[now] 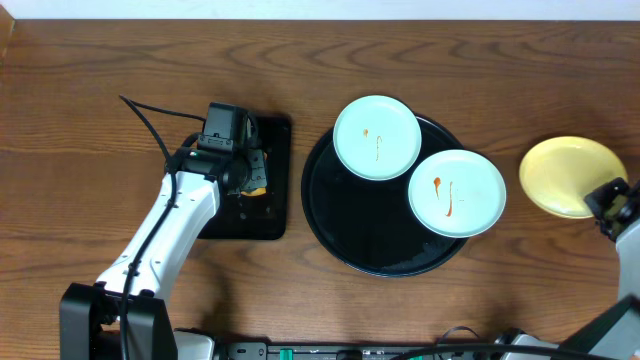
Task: Clean dirty plates on tray and stack at the side
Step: 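Place the yellow plate on the table right of the round tray, then move right gripper to grip the lower pale green plate rim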
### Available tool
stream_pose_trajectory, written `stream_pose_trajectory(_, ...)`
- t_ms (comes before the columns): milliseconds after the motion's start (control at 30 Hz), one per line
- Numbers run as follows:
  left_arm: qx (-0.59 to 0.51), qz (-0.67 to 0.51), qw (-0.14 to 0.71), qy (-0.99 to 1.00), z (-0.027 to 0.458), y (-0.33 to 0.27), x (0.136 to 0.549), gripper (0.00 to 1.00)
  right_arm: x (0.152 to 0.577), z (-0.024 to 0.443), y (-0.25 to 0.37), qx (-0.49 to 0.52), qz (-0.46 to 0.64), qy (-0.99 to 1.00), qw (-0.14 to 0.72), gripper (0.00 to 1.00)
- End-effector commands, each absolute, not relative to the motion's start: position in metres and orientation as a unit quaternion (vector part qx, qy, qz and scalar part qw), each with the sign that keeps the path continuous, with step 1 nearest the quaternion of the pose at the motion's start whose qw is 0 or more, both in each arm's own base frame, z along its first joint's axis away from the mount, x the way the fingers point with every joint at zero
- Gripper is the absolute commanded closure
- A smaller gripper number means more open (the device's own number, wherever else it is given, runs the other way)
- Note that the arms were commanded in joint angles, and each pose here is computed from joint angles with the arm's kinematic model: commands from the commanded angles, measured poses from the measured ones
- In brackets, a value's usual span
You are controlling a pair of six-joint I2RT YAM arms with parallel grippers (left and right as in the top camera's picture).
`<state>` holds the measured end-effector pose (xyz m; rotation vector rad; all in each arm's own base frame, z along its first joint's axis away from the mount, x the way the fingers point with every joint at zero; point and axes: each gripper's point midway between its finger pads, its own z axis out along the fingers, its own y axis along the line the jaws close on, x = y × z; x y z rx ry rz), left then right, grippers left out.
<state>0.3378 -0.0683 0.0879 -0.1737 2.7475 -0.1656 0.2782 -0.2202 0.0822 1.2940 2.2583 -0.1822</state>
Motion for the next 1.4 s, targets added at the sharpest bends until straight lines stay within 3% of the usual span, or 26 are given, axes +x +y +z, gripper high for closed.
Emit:
stream_pose_trajectory(0,-0.056,-0.058,0.193,0.978,0.088,-0.067,0.338,0.93,0.293,0.07,-0.212,0.431,-0.04,0.865,0.255,0.99)
stream_pose_trajectory(133,-0.056,-0.058,0.192,0.978,0.088,-0.067,0.338,0.92,0.299,0.056,-0.201,0.42,-0.016,0.875,0.238,0.98)
stream_pose_trajectory(333,-0.056,-0.058,0.193,0.978,0.088,-0.067,0.338,0.93,0.336,0.073,-0.154,0.316,0.102,0.898,0.286,0.62)
stream_pose_trajectory(400,-0.056,-0.058,0.192,0.978,0.088,-0.067,0.338,0.93,0.345,0.08,-0.127,0.27,0.161,0.903,0.294,0.57)
stream_pose_trajectory(567,-0.056,-0.058,0.192,0.978,0.088,-0.067,0.338,0.93,0.342,0.076,-0.082,0.21,0.209,0.919,0.259,0.57)
stream_pose_trajectory(933,-0.056,-0.058,0.19,0.978,0.088,-0.067,0.337,0.92,0.322,0.05,-0.042,0.146,0.16,0.959,0.185,0.58)
stream_pose_trajectory(1233,-0.057,-0.058,0.19,0.978,0.088,-0.067,0.337,0.93,0.31,0.034,-0.024,0.127,0.159,0.967,0.156,0.73)
stream_pose_trajectory(1367,-0.057,-0.058,0.19,0.978,0.088,-0.067,0.337,0.93,0.294,0.02,-0.027,0.14,0.141,0.971,0.133,0.85)
